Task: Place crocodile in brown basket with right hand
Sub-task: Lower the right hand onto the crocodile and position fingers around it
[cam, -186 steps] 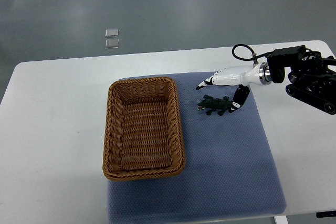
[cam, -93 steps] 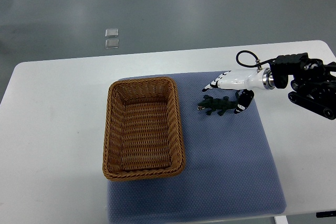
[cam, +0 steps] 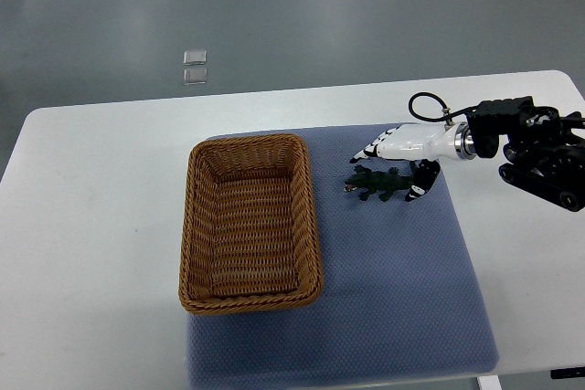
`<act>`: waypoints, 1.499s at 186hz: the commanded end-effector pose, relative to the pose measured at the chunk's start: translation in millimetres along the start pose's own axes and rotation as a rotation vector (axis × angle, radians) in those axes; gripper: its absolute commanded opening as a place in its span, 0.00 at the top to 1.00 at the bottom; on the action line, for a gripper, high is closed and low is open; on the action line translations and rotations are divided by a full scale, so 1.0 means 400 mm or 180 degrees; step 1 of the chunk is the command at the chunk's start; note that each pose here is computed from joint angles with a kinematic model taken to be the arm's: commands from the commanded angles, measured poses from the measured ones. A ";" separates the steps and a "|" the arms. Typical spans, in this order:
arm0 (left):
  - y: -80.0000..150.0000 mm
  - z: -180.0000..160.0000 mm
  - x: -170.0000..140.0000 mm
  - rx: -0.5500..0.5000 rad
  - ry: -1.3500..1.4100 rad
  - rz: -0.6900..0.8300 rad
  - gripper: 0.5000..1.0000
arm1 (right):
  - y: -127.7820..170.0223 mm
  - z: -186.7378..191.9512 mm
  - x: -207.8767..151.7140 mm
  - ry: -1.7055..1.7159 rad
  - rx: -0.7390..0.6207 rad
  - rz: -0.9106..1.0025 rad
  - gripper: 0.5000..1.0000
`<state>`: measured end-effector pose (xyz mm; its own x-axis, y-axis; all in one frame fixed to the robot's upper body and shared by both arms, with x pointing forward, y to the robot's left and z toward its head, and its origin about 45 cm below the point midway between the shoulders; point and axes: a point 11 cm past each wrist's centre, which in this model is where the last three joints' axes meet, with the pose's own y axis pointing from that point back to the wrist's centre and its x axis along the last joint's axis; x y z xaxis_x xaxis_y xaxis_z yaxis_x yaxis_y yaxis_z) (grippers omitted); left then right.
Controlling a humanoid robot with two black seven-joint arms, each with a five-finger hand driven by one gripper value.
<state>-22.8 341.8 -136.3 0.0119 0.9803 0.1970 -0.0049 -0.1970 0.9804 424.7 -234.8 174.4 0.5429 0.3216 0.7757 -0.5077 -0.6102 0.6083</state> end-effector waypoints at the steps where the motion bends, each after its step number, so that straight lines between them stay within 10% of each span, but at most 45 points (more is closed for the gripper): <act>1: 0.000 -0.001 0.000 0.0001 0.0000 0.0000 0.00 | -0.007 -0.008 0.003 0.0002 0.0025 0.0006 0.11; 147: 0.000 -0.001 0.000 0.0001 0.0000 0.0000 0.00 | -0.023 -0.015 0.006 -0.0011 0.0031 0.0016 0.28; 279: 0.000 -0.001 0.000 0.0001 0.0000 0.0000 0.00 | -0.019 -0.006 0.007 -0.0016 0.0001 0.0012 0.69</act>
<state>-23.0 341.8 -136.3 0.0118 0.9803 0.1970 -0.0049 -0.1970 0.9804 427.4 -227.5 170.9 0.5479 0.3158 0.7747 -0.5077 -0.6105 0.6079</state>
